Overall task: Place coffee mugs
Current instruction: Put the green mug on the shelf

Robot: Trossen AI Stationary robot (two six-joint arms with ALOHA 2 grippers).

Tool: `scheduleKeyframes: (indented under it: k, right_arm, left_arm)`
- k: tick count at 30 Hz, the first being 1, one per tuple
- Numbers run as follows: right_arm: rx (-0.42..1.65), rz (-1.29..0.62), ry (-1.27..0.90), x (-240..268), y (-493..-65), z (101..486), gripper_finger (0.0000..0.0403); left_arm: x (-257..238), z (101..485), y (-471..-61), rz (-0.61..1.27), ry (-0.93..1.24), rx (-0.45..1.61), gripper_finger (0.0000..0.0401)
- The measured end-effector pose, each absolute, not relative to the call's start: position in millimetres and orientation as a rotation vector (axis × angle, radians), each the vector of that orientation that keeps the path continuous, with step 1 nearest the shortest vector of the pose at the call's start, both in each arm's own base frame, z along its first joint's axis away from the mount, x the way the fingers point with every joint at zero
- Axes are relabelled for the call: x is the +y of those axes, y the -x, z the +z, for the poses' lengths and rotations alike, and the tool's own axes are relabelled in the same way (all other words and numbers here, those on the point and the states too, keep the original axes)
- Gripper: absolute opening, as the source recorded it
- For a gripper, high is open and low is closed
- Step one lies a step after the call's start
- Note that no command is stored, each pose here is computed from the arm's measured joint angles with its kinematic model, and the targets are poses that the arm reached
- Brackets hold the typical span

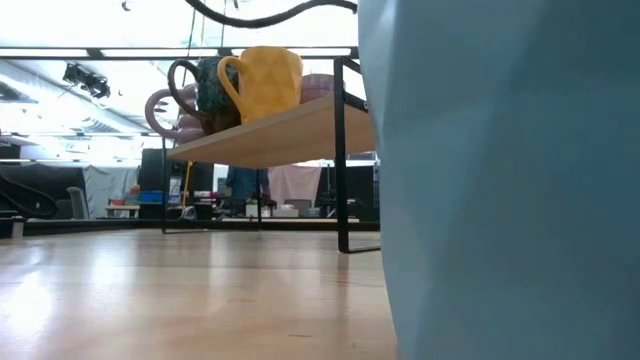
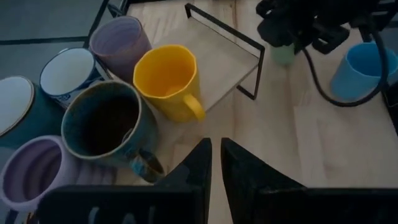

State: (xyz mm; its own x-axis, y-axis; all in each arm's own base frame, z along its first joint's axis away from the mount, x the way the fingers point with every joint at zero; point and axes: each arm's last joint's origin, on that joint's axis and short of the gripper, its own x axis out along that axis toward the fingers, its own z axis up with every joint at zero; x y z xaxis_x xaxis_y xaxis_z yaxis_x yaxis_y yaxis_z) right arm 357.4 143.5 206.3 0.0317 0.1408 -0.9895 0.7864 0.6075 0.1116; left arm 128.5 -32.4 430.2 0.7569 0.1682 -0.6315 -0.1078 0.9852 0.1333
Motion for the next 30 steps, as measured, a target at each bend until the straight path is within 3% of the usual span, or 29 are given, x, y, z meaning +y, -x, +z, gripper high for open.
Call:
scheduleKeyframes:
  k: [11, 21, 30]
  right_arm:
    - [1.576, -0.388, -0.577, 148.7, -347.9, 209.1, 0.0023]
    - [1.672, -0.229, -0.252, 136.2, -322.2, 236.5, 0.003]
    - [1.689, -0.072, 0.026, 90.8, -293.5, 285.4, 0.0033]
  left_arm:
    - [-30.7, 436.0, -118.6, 0.082, -0.056, 0.647, 0.004]
    - [-25.9, 443.5, -109.3, 0.124, -0.057, 0.56, 0.004]
    - [-28.0, 452.7, -115.6, 0.128, 0.027, 0.45, 0.0041]
